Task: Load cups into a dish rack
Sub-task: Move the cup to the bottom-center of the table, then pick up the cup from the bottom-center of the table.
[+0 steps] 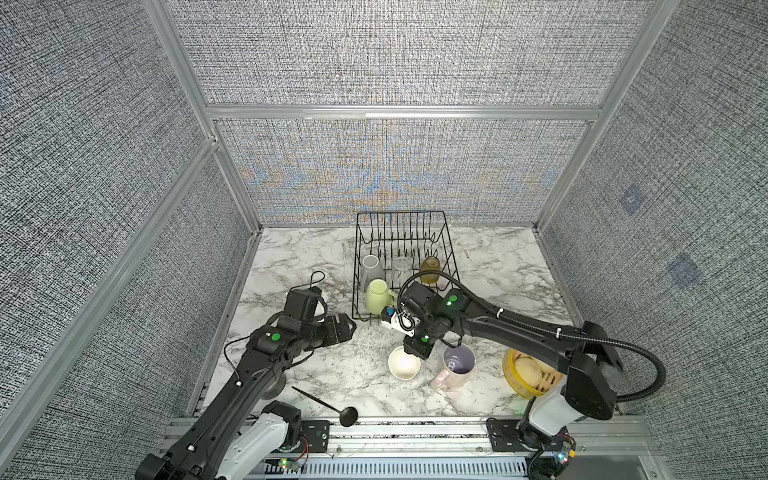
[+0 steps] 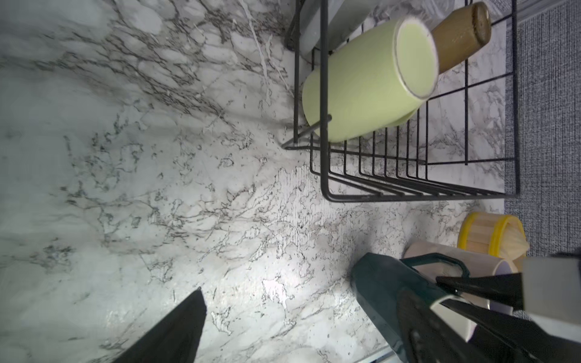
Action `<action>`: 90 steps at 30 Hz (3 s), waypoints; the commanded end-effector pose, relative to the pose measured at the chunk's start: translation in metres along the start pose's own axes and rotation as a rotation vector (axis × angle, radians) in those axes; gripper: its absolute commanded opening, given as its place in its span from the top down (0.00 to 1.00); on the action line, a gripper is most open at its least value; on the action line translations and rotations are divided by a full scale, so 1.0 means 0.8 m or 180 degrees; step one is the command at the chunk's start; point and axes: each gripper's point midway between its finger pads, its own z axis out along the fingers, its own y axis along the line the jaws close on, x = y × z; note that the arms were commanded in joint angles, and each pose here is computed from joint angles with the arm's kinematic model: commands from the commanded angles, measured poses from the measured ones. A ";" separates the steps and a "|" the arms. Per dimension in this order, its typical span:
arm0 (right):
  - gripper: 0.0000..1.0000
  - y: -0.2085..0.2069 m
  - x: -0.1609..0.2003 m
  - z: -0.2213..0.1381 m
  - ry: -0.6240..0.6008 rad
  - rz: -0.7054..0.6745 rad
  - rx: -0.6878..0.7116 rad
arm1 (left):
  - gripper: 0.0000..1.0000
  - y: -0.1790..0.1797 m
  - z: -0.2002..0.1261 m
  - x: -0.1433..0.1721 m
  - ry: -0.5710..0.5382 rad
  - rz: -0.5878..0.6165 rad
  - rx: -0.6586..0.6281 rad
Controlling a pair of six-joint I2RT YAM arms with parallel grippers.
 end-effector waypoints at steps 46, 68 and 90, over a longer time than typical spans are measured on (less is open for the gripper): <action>0.65 -0.026 -0.028 -0.045 -0.0880 0.0504 0.0111 | 0.31 -0.066 0.041 0.066 0.0722 0.0358 0.0552; 0.58 -0.103 0.008 -0.114 -0.1670 0.1022 0.0615 | 0.74 -0.052 0.089 0.099 0.0999 0.0776 -0.0171; 0.04 -0.100 0.026 -0.207 -0.2832 0.1664 0.0581 | 1.00 -0.146 -0.003 -0.007 -0.0323 0.1383 0.0423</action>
